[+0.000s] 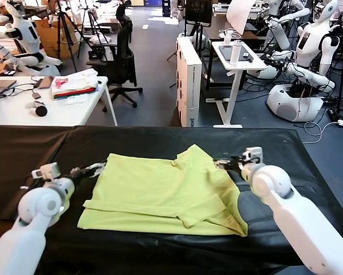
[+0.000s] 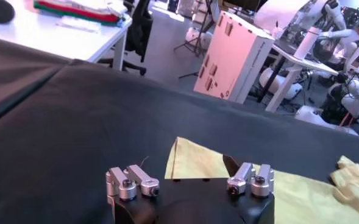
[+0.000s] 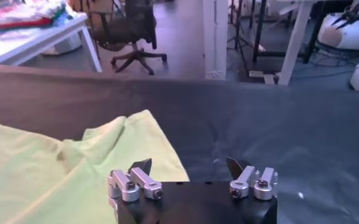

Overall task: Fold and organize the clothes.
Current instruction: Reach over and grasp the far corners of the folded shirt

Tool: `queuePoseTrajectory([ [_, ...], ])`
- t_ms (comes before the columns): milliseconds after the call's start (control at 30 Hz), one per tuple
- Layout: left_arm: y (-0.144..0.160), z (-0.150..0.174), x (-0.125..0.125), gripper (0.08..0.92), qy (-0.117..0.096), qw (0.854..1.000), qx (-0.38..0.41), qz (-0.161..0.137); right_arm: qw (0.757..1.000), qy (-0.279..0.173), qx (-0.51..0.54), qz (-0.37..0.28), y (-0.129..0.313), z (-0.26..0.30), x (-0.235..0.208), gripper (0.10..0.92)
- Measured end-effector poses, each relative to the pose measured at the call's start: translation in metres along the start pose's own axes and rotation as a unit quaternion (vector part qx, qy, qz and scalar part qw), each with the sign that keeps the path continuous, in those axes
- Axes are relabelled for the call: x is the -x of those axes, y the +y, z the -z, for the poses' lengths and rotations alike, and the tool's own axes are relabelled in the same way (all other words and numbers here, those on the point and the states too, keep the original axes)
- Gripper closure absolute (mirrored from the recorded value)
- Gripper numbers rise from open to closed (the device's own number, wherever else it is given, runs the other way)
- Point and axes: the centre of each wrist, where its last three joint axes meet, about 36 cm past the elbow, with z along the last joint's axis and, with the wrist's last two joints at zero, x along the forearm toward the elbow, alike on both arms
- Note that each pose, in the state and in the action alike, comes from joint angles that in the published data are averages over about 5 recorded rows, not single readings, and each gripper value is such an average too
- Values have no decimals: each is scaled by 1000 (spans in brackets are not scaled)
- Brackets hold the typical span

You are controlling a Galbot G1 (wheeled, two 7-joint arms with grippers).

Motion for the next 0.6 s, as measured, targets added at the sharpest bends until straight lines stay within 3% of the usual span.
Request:
queuePoseTrajectory([
  [600, 0, 6, 60, 92, 7, 999, 48, 5, 1000, 16, -5, -10, 5, 6, 29, 115],
])
